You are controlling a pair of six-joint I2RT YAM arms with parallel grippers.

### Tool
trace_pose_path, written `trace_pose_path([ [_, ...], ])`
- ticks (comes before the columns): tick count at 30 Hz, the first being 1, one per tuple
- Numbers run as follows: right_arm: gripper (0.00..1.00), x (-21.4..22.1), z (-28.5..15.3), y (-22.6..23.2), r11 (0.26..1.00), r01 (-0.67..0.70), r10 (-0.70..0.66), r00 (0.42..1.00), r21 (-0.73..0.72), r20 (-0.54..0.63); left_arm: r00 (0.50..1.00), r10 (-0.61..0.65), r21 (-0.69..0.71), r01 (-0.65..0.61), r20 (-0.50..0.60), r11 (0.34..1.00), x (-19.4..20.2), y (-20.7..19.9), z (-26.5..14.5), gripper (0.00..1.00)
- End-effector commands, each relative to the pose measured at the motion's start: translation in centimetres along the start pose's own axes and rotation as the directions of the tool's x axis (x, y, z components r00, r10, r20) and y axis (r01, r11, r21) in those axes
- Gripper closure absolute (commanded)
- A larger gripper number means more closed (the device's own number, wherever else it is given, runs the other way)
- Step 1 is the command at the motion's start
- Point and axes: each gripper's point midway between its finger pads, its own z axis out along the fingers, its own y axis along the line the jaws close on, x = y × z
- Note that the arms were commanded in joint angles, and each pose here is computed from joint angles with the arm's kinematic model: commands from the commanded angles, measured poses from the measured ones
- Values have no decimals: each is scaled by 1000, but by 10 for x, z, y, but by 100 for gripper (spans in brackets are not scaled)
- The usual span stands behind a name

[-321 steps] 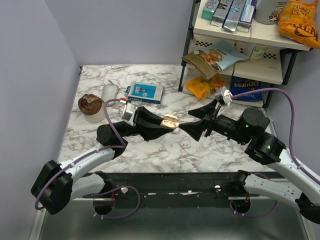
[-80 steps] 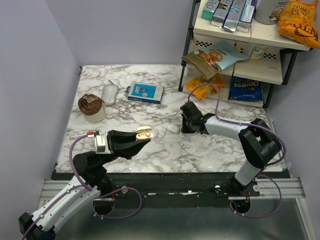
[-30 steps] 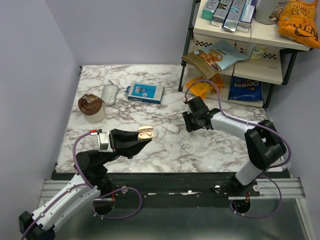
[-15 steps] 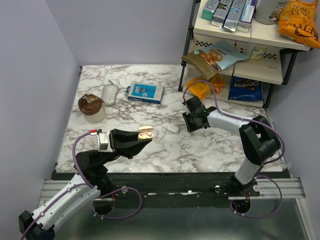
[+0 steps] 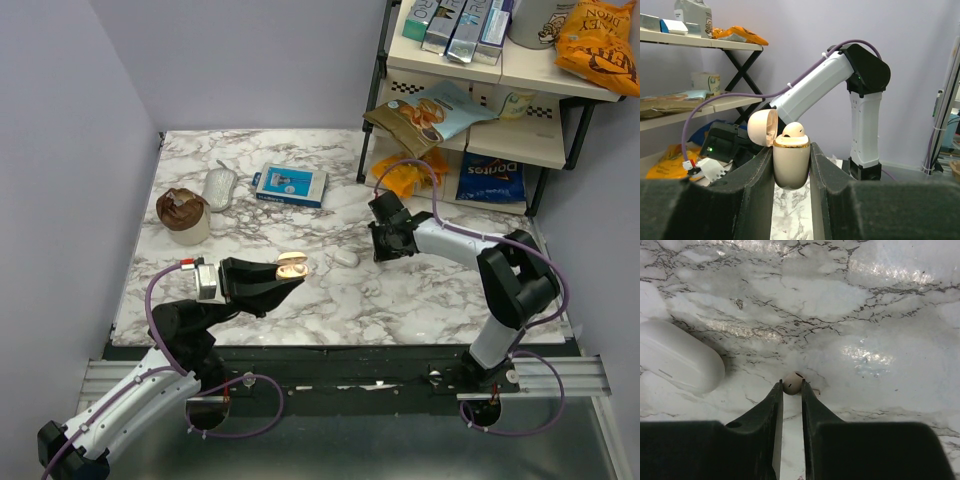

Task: Insert the wireless bluetooth earbuds into the charging case
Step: Pick up the earbud from the center of the board.

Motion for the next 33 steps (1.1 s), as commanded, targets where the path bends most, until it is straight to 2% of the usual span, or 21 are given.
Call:
trace_pose_path([
  [1,99,16,3,12,977,-214,213,976,-11,-51,1000,-4,19,3,24,1000,-6,-5,1,100],
  [5,99,12,-7,23,895,-443,443,897,-61,-16,1000,-9,17,9,22,1000,-6,-5,1,100],
  [6,99,5,-14,27,844,-530,532,847,-81,0,1000,-9,14,9,22,1000,-6,-4,1,100],
  [8,99,6,-16,26,788,-610,612,791,-89,4,1000,-10,12,9,17,1000,-5,-4,1,100],
  [9,96,1,-19,28,745,-659,663,749,-102,5,1000,-10,12,10,19,1000,-6,-4,1,100],
  [10,85,-1,-19,26,729,-678,682,731,-100,13,1000,-8,10,8,18,1000,-6,-4,1,100],
  [12,72,-7,-20,25,719,-687,693,721,-104,25,1000,-9,10,9,18,1000,-6,-4,1,100],
  [13,61,-7,-19,23,724,-684,688,725,-87,29,1000,-11,10,11,17,1000,-6,-4,1,100],
  [14,57,-14,-22,24,734,-672,678,734,-96,39,1000,-10,10,9,17,1000,-6,-4,1,100],
  [16,50,-13,-21,17,778,-626,628,777,-55,44,1000,-10,10,10,19,1000,-6,-4,1,100],
  [18,47,-21,-24,16,814,-579,581,812,-53,59,1000,-9,10,9,16,1000,-5,-4,2,100],
  [19,46,-18,-25,13,852,-522,523,850,-33,58,1000,-9,10,9,15,1000,-5,-4,2,100],
  [21,45,-23,-27,11,892,-451,452,890,-28,65,1000,-9,8,9,11,1000,-3,-3,2,100],
  [22,47,-21,-27,11,933,-357,358,932,-38,52,1000,-12,7,12,8,1000,-3,-3,2,100],
  [25,51,-16,-30,4,982,-186,187,981,-19,48,1000,-8,7,8,4,1000,-2,-2,1,100],
  [29,55,-6,-35,-13,999,-27,25,999,36,39,1000,-8,2,8,-5,1000,1,-1,1,100],
  [33,55,4,-40,-12,997,79,-79,997,16,10,1000,-12,2,12,-14,1000,4,0,3,100],
])
